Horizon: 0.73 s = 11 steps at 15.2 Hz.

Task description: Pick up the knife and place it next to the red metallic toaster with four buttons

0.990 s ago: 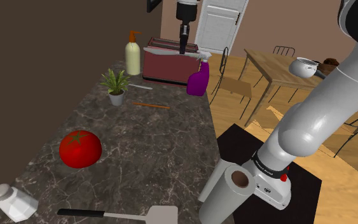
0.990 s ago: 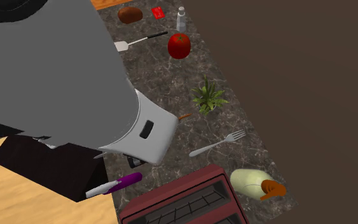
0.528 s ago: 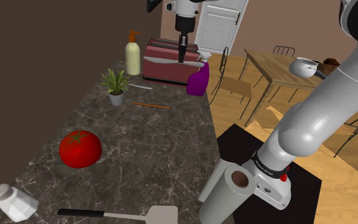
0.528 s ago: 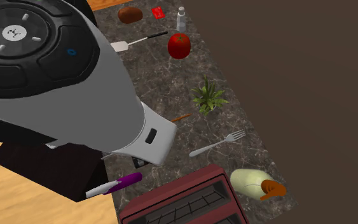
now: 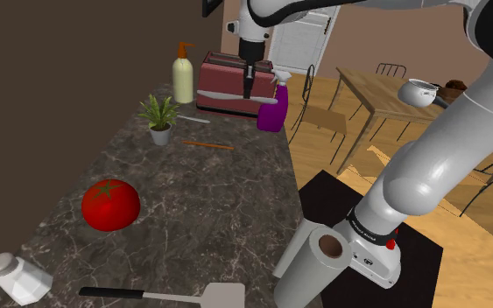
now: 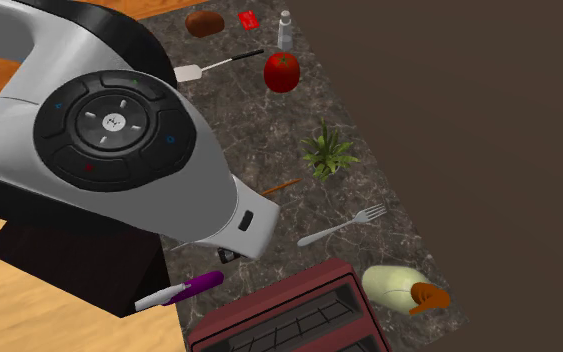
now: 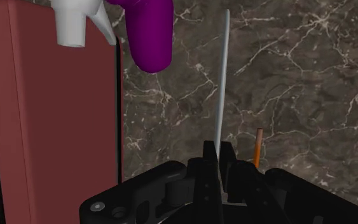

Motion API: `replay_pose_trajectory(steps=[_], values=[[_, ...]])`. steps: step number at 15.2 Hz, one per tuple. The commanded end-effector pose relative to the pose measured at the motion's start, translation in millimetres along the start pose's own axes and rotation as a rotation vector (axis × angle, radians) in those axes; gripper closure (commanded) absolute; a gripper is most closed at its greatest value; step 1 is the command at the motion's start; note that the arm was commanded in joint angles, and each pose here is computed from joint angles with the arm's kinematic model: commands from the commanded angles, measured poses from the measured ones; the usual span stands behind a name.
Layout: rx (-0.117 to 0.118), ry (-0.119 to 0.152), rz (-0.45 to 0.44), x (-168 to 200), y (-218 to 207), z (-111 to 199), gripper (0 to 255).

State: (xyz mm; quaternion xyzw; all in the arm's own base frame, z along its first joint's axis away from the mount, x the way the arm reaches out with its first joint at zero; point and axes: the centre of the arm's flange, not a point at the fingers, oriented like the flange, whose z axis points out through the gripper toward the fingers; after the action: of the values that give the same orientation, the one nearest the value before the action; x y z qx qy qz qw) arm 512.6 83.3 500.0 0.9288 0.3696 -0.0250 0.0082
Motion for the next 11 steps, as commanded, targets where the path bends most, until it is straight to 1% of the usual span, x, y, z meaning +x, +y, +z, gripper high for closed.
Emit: replay_pose_trajectory(steps=[1,11], values=[[0.0,0.001,0.0,-0.3,0.4,9.4,255],[0.0,0.001,0.0,2.5,0.6,62.1,255]])
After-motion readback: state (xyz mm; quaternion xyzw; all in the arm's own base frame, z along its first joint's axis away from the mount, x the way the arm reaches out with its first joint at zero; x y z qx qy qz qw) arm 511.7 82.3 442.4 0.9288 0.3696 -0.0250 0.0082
